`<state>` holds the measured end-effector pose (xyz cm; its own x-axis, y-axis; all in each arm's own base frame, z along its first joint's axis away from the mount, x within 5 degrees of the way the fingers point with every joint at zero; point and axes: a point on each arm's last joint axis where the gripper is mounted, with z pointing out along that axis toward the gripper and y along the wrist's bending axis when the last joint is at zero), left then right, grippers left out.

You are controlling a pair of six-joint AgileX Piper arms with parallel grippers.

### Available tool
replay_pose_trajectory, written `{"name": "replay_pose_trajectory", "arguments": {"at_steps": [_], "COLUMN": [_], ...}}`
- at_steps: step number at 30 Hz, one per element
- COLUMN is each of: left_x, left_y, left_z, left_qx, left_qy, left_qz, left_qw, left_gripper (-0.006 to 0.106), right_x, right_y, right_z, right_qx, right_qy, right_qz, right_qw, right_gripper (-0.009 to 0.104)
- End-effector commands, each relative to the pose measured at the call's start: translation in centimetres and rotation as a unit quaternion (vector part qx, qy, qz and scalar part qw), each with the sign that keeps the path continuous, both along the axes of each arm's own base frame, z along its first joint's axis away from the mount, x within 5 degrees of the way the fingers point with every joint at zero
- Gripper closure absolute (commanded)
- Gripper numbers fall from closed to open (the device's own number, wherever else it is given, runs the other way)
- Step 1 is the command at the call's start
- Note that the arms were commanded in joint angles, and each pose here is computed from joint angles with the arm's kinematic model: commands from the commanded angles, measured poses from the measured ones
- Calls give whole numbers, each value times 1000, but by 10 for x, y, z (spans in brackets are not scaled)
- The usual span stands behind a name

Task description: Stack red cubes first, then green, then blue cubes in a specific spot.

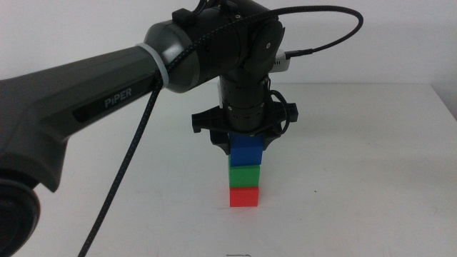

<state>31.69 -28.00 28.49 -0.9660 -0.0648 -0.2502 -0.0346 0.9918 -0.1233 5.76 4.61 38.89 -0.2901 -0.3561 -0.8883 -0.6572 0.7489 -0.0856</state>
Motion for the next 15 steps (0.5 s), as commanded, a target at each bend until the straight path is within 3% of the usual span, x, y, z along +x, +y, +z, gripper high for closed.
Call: {"name": "replay_pose_trajectory", "arguments": {"at_steps": [1, 3, 4, 10, 15], "left_x": [-12, -12, -12, -12, -12], "left_y": [10, 10, 10, 11, 11], "left_z": [29, 29, 29, 29, 30], "left_qx": [-4, -4, -2, 4, 5], "left_qy": [2, 2, 1, -5, -7], "left_qz": [7, 7, 6, 4, -3], "left_qw": [1000, 1000, 1000, 1000, 1000], "left_gripper": [70, 61, 30, 15, 13], "right_x": [3, 3, 3, 3, 3], "right_y": [1, 1, 1, 1, 1], "right_z": [13, 13, 13, 13, 13], "right_qx": [20, 20, 20, 20, 20], "right_qy": [-40, -40, -40, -40, -40], "right_qz": [2, 2, 2, 2, 2], "right_qw": [999, 999, 999, 999, 999], "right_gripper": [1, 1, 1, 1, 1]}}
